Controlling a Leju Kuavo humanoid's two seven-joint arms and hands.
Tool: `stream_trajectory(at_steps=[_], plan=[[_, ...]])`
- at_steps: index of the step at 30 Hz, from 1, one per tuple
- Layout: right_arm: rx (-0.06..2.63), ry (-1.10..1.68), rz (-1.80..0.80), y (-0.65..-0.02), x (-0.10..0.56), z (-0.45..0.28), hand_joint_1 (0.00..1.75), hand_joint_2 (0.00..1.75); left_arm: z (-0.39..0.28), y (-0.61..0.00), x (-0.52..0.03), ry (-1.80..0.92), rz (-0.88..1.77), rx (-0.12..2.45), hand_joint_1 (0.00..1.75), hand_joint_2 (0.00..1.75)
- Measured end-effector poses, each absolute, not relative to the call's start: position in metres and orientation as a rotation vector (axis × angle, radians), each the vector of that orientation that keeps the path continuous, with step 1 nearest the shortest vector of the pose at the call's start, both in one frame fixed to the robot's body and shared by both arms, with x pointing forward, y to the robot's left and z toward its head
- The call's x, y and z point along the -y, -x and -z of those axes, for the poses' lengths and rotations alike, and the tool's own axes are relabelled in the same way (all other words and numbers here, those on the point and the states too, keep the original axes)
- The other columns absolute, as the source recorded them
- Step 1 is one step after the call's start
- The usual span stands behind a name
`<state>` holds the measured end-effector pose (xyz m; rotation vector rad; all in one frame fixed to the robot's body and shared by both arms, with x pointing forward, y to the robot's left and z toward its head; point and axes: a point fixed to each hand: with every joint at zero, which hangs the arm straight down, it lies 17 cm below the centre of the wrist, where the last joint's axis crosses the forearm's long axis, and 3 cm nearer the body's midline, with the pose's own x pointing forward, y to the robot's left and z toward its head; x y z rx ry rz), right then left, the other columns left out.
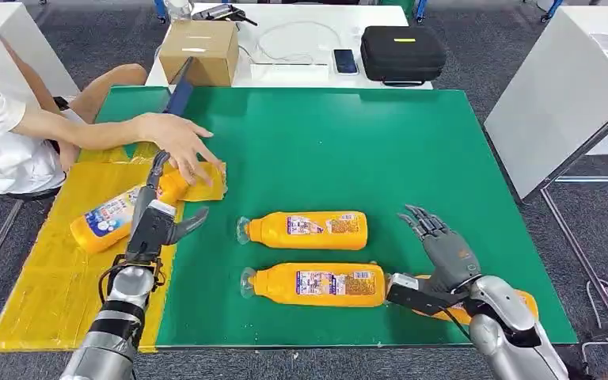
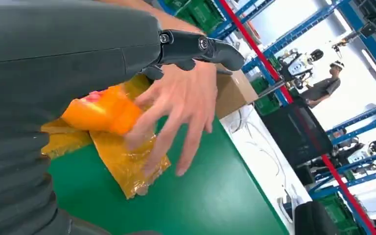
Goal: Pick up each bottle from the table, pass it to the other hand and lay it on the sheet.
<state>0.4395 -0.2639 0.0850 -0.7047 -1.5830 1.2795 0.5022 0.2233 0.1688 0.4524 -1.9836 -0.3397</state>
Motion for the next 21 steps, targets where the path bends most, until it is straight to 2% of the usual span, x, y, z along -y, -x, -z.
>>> stream_trajectory(at_steps=[9,21], plan=[[1.614,0.437,-1.325,-0.414,0.252,-0.072,0.00,1.75,-0.174,-0.509,-0.218,-0.440,0.336,1.994,0.00,1.75],[1.748,0.589,-1.299,-0.433,0.214,-0.109,0.00,1.75,-0.170,-0.510,-0.205,-0.421,0.348,1.983,0.00,1.75]])
